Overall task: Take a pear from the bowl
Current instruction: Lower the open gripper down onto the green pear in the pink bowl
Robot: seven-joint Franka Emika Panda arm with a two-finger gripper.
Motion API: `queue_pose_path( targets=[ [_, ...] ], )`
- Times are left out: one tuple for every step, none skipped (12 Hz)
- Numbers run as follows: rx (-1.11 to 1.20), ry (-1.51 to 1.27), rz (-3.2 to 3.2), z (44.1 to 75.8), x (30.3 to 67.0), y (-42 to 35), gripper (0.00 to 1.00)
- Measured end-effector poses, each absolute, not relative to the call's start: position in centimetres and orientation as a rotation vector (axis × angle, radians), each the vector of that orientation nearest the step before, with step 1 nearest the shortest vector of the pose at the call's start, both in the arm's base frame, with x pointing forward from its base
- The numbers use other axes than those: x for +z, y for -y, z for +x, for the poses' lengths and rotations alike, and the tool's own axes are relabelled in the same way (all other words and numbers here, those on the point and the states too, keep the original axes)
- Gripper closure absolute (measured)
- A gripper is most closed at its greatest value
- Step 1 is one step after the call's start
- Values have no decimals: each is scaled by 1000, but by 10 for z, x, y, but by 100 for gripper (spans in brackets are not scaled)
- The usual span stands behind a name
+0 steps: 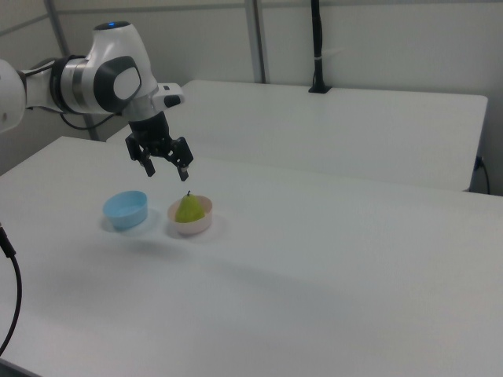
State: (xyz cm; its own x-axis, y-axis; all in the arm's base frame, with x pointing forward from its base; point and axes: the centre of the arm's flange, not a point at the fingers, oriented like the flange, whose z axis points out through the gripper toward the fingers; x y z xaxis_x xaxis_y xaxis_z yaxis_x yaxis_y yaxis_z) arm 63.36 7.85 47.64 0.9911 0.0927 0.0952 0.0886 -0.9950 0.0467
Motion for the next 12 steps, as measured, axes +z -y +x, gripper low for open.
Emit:
queue_pose_path(
  targets=[
    [158,-152,3093,636,471,-83,0],
    [161,-161,3093,639,464,-87,0],
    [163,-172,3091,643,453,-90,0],
    [173,-177,3089,648,442,-91,3],
    [180,-178,3088,652,433,-92,4],
    [180,-179,3088,654,426,-92,4],
    [181,-180,3088,656,420,-92,4],
    [183,-181,3089,658,413,-92,4],
    [182,-183,3089,660,407,-93,5],
    [181,-187,3086,663,399,-93,5],
    [190,-195,3079,665,393,-93,5],
    [196,-202,3072,667,387,-93,9]
  ],
)
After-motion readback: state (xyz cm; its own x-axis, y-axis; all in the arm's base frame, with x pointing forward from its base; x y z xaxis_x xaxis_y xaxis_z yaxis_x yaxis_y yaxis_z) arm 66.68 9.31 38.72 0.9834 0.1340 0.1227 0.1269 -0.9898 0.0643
